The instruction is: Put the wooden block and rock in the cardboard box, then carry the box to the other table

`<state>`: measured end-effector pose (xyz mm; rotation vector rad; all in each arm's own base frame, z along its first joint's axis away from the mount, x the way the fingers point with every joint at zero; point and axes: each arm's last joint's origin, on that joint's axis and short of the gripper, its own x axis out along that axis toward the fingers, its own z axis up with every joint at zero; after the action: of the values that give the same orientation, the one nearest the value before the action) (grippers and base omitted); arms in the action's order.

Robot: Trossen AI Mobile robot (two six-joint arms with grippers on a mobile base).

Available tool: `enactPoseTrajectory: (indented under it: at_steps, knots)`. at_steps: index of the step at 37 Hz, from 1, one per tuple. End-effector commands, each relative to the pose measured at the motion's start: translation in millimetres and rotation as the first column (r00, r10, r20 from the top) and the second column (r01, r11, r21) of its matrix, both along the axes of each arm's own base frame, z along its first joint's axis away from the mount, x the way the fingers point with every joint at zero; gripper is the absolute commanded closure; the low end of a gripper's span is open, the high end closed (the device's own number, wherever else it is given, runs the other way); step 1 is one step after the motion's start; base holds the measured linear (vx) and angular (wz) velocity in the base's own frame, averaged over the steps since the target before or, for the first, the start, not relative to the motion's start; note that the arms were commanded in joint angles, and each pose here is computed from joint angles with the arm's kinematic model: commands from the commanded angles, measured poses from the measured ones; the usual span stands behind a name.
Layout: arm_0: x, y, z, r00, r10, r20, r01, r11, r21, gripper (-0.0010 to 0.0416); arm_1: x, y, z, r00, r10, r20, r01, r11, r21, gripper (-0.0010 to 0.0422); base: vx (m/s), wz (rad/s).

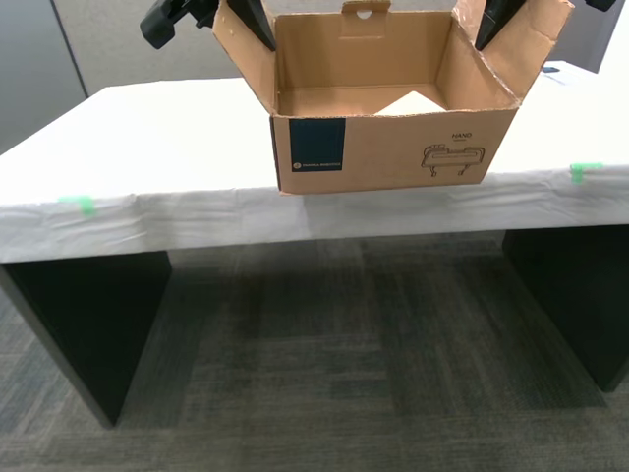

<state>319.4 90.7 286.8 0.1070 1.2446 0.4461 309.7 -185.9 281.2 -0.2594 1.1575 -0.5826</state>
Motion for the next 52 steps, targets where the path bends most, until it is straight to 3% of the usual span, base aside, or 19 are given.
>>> enactPoseTrajectory:
  at_steps: [1,19,37,42,52]
  knots:
    - [0.1,0.5,0.6,1.000,0.008,0.003,-0.008,1.000,0.006,0.0406,0.1,-0.3,0.9,1.000,-0.002,0.001,0.002,1.000,-0.006,0.0413,0.127,-0.073]
    - [1.2,0.8,1.1,1.000,0.014,0.019,-0.014,1.000,0.008,0.0406,0.1,-0.2,0.7,0.999,-0.026,0.019,0.026,1.000,0.004,0.0413,0.124,-0.053]
    - [-0.6,2.4,0.6,1.000,0.017,0.003,-0.017,1.000,0.006,0.0406,-0.5,0.9,0.9,0.989,-0.125,0.081,0.122,0.992,0.045,0.0413,0.106,0.069]
    - [-2.8,2.8,-0.1,1.000,0.014,-0.021,-0.014,1.000,0.002,0.0406,-1.3,0.9,0.8,0.985,-0.154,0.078,0.152,0.988,0.035,0.0413,0.113,0.092]
    - [-9.8,23.3,-0.1,0.998,0.053,-0.034,-0.053,0.999,0.008,0.0406,-7.9,6.0,4.0,0.984,-0.164,0.069,0.161,0.986,0.048,0.0413,0.123,0.065]
